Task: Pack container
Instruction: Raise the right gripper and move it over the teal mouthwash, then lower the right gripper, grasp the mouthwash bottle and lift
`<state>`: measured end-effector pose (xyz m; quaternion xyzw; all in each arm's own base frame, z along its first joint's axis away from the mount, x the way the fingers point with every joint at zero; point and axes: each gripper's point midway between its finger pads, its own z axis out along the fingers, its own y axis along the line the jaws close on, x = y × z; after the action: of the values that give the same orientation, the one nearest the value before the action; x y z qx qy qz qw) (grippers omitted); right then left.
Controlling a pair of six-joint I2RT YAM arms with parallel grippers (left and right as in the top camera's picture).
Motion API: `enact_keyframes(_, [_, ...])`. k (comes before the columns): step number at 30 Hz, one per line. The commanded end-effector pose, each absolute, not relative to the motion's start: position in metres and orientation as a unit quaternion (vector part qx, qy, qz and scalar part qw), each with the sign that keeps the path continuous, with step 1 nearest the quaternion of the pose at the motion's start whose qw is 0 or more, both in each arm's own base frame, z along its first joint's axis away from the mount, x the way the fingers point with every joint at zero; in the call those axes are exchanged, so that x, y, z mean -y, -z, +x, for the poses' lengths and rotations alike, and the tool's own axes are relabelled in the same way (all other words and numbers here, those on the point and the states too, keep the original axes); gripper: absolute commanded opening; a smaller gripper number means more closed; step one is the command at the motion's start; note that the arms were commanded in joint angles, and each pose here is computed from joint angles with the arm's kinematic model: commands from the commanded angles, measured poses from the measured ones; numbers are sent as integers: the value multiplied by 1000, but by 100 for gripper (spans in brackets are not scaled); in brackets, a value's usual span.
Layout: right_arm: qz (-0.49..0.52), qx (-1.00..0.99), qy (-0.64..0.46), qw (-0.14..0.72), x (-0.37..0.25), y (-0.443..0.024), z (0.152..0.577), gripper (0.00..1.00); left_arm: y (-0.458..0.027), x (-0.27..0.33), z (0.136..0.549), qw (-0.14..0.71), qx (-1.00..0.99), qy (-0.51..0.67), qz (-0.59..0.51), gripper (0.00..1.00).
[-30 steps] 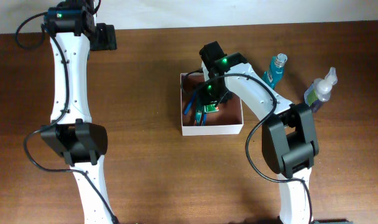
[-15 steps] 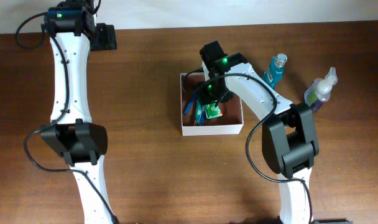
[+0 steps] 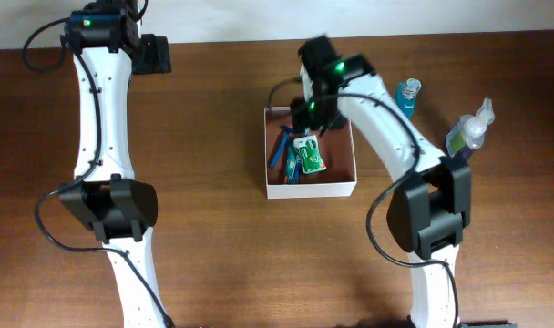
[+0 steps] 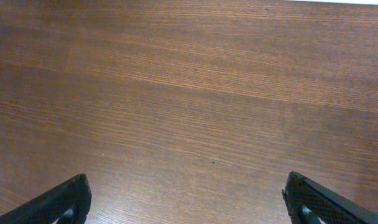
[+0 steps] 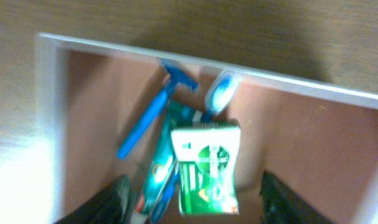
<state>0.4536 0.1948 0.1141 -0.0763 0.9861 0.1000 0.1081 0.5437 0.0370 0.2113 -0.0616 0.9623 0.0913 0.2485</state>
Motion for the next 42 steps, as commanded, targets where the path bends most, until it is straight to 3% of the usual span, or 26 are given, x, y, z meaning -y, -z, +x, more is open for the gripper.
enact_keyframes(1, [-91,-976,-89,176,-178,-176,474,63,-217,-38,545,257,-961,-88,-61,99])
enact_keyframes(5, [-53,-976,-16,211,-128,-221,480,68,-217,-38,545,257,-961,-88,-61,99])
enact_keyframes(6, [-40,-975,2,217,-113,-230,481,73,-217,-38,545,257,-961,-88,-61,99])
enact_keyframes(8, [-29,-974,9,224,-94,-241,482,95,-217,-38,545,257,-961,-88,-61,99])
enact_keyframes(9, [-26,-974,6,226,-88,-244,483,98,-217,-38,545,257,-961,-88,-61,99])
enact_keyframes(27, [42,-976,15,211,26,-213,510,98,-217,-38,545,257,-961,-88,-61,99])
enact_keyframes(42, [-2,-989,-18,145,3,-146,520,99,-217,-38,545,257,-961,-88,-61,99])
